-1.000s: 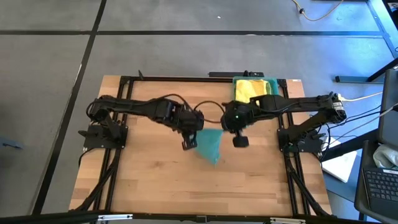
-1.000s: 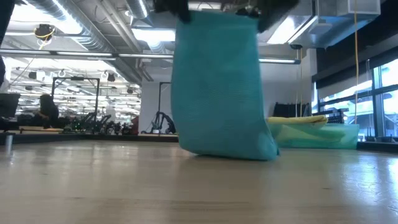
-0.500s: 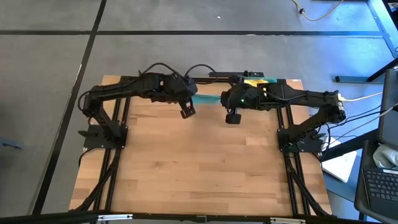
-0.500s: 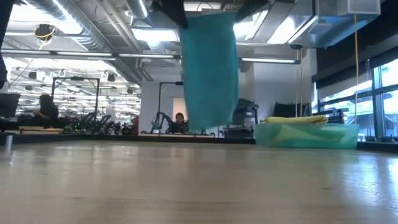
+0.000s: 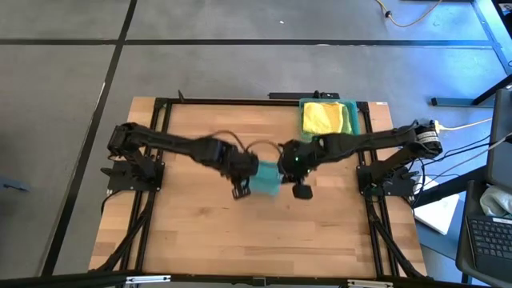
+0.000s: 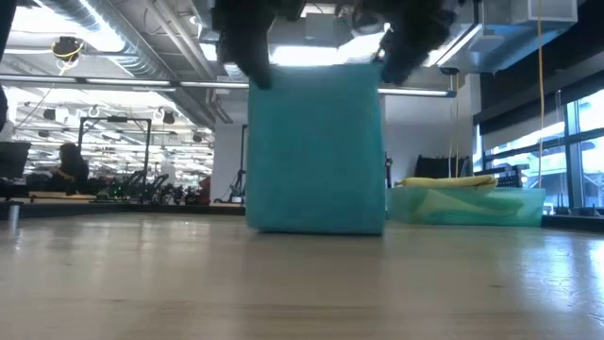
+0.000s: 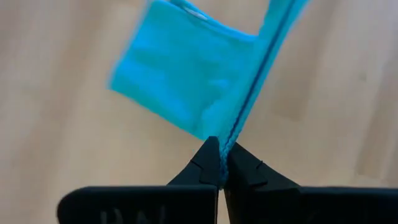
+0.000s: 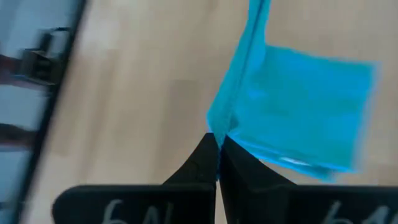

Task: Fold microfiber towels
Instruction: Fold the blue microfiber cloth

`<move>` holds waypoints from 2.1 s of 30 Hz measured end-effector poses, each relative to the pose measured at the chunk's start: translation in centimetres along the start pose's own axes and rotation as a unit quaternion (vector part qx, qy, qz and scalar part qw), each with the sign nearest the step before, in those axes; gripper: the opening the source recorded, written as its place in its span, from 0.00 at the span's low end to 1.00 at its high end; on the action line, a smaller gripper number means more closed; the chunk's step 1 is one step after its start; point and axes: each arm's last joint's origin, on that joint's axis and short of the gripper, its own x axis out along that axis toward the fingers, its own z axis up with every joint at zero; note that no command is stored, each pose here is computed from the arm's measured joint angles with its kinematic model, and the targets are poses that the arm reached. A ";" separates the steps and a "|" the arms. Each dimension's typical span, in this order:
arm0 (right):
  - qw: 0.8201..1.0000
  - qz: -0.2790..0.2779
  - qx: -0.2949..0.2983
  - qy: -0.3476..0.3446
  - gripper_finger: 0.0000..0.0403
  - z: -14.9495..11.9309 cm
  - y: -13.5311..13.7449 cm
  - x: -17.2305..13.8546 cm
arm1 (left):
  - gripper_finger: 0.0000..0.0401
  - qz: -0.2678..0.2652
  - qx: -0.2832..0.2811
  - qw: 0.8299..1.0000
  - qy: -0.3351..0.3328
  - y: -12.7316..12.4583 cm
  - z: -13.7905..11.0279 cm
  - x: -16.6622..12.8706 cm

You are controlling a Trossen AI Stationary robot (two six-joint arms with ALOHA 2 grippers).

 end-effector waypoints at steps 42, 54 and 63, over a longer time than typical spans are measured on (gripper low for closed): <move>0.980 -0.142 0.133 0.047 0.01 -5.5 -3.1 5.3 | 0.00 0.008 0.027 0.988 -0.155 5.8 2.5 7.0; 0.967 -0.153 0.166 0.119 0.01 -6.9 -2.8 5.2 | 0.00 -0.035 0.047 0.984 -0.166 6.3 3.5 10.0; 0.956 -0.181 0.186 0.134 0.01 -7.3 -2.9 5.0 | 0.00 -0.033 0.034 0.975 -0.218 7.7 4.9 10.0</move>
